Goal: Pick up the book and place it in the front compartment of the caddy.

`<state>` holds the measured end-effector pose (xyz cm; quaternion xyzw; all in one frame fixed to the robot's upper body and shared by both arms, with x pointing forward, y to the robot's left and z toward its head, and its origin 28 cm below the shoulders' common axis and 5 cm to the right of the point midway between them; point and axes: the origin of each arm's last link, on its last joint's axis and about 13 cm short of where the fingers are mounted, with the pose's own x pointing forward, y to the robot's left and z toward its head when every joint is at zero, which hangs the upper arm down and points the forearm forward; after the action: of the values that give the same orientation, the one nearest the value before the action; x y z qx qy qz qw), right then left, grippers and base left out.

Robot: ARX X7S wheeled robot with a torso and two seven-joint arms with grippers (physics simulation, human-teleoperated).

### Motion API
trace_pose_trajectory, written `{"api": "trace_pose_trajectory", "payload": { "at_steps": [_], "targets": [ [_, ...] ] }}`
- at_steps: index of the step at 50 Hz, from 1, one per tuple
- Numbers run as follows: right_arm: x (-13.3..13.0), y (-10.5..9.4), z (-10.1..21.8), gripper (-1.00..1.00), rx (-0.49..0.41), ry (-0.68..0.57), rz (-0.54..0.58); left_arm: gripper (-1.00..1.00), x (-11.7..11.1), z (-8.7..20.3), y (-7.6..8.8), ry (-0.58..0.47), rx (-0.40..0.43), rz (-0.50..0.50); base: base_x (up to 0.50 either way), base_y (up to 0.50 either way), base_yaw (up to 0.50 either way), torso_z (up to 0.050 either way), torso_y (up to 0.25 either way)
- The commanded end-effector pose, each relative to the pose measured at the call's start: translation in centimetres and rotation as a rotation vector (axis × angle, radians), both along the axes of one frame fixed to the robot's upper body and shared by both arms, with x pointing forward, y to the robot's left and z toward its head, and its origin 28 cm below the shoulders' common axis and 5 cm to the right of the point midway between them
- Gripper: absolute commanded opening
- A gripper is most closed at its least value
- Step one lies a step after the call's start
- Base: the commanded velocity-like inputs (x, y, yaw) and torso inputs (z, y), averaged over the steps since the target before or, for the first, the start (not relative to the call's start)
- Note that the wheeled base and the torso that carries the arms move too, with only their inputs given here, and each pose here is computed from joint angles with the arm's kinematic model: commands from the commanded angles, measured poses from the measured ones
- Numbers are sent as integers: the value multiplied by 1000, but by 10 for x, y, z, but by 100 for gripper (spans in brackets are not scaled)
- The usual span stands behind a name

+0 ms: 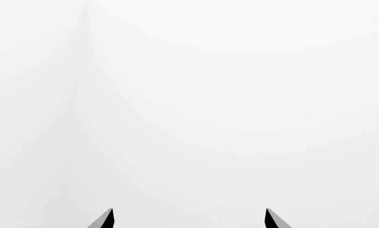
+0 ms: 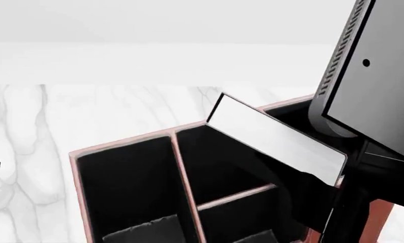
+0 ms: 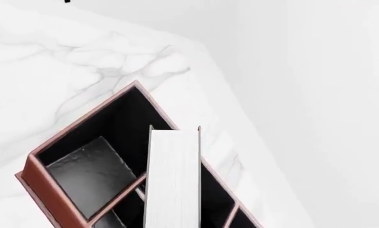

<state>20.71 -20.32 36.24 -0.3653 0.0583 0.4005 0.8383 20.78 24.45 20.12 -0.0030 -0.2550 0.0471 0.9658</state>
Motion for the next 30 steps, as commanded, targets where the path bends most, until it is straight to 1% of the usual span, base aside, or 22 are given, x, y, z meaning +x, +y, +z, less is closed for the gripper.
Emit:
{"api": "trace_pose_trajectory", "payload": {
  "at_steps": [1,5,7,9,11,12,14,22,28,30],
  "targets": [
    [10,0,11,-100,-44,-41,-13,100,1,0,0,2,-1,1,0,0,0,0,0],
    [29,3,24,-100,-84,-26,64,100,2,0,0,2,1,0,0,0,0,0,2],
    [35,4,30,-100,-124,-13,71,100,1,-1,1,2,0,0,0,0,0,0,0],
    [39,4,35,-100,-134,-15,96,100,1,-2,1,5,-1,2,0,0,0,0,0],
    [43,5,38,-100,-159,-12,106,100,1,-2,1,6,0,2,0,0,0,0,0],
    [47,5,42,-100,-173,-1,129,100,1,-2,1,6,0,1,0,0,0,0,10],
    [52,5,45,-100,-190,9,123,100,1,-1,1,4,-1,0,0,0,0,0,0],
    [66,4,56,-100,-214,9,131,100,1,-1,1,4,1,1,0,0,0,0,1],
    [76,3,59,-100,-218,23,145,100,1,0,1,2,2,1,0,0,0,0,0],
    [82,2,60,-100,-204,31,158,100,1,0,1,3,3,2,0,0,0,0,0]
  ]
}}
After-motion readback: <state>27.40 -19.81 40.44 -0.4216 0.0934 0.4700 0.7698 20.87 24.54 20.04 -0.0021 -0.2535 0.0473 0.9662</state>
